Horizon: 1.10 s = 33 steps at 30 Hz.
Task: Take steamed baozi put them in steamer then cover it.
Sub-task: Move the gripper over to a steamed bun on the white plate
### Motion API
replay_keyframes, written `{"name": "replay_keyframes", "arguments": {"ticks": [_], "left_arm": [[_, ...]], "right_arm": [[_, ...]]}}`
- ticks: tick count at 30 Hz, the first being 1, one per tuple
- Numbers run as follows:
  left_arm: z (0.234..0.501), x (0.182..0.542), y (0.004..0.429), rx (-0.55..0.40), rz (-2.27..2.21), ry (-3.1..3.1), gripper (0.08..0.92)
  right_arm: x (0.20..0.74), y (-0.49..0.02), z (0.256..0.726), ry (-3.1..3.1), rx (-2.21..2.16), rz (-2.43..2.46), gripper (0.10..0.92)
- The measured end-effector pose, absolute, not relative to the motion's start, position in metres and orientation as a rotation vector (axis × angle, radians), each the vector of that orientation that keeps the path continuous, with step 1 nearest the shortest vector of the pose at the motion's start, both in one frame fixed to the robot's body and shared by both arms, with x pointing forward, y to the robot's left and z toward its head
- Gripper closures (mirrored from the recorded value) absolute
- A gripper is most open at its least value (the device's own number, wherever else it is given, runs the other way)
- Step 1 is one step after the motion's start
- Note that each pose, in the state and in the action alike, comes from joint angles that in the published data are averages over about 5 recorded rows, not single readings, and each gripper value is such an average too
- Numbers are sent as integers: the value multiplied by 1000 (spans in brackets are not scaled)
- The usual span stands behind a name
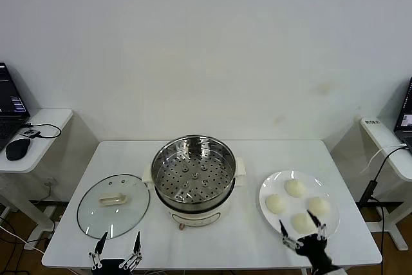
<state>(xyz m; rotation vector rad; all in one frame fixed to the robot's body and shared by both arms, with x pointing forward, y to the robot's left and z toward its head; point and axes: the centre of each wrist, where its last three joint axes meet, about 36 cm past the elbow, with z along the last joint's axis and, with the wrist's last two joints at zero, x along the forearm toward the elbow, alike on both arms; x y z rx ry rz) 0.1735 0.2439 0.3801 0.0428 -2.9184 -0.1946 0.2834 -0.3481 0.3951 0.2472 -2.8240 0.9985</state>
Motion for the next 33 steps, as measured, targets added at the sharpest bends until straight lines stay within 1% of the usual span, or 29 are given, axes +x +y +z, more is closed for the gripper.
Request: {"name": "replay_keyframes", "arguments": {"ticks": [5,15,24,33], "left_arm": [[382,177,245,38,-246,-2922,177],[381,181,245,44,-311,-2919,177],[379,181,244,62,-346,-2916,177],[382,183,245,73,-360,-2929,177]], "right_arm": [[314,-370,416,-2717,314,1200,200],[406,-424,469,-2330,613,1457,200],[483,-433,517,-2040,896,1463,200],[530,-438,526,-1780,1060,1430,200]]}}
